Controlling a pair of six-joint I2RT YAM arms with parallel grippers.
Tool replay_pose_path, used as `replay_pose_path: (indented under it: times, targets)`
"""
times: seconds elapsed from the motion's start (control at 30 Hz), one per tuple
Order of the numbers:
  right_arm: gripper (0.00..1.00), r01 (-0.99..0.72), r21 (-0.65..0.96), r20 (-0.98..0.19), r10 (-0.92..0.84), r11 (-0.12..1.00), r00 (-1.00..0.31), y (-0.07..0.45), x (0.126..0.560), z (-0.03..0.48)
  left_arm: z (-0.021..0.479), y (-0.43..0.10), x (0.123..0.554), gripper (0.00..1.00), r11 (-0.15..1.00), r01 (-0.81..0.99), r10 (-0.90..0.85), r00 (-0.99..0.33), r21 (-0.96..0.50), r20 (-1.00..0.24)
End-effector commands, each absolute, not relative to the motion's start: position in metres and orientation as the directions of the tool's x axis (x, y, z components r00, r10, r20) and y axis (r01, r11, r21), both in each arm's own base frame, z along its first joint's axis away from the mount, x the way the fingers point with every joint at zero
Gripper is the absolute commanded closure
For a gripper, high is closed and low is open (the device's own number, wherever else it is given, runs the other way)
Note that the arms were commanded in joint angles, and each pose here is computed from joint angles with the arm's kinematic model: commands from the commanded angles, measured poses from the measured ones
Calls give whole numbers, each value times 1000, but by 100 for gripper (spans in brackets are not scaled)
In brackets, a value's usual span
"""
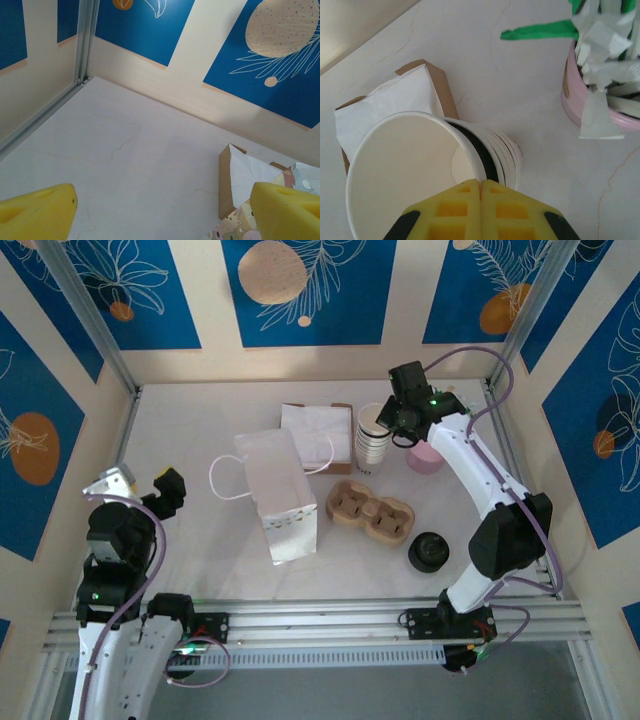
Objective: Pack the takeout coffee
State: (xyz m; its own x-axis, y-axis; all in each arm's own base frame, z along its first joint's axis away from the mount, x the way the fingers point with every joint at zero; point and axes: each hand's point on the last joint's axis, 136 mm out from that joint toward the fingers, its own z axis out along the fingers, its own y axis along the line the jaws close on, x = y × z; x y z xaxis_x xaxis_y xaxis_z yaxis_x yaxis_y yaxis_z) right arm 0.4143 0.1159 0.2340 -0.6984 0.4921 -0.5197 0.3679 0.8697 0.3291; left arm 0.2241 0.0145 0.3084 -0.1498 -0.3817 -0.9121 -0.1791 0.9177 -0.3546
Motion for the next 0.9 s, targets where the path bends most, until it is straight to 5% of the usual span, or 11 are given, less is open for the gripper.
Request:
replay_pose_path:
  times: [0.0, 0.3, 0.53, 0.87]
  targets:
    - [96, 334, 342, -593, 478, 878, -648, 107, 416, 274, 306, 21, 224, 10, 918, -209, -369, -144, -336, -918]
    - [100, 198, 399, -678, 434, 895, -593, 103, 397, 350, 302, 22, 226, 10, 921, -218, -358, -158, -322, -920]
    - [100, 29, 449, -734, 387, 893, -558, 112, 339, 402, 300, 22, 228, 10, 921, -225, -359, -166, -319, -918]
    - [100, -173, 503, -664, 250, 847, -705, 139, 224, 356, 295, 31, 227, 11, 908, -279, -366, -171, -312, -915]
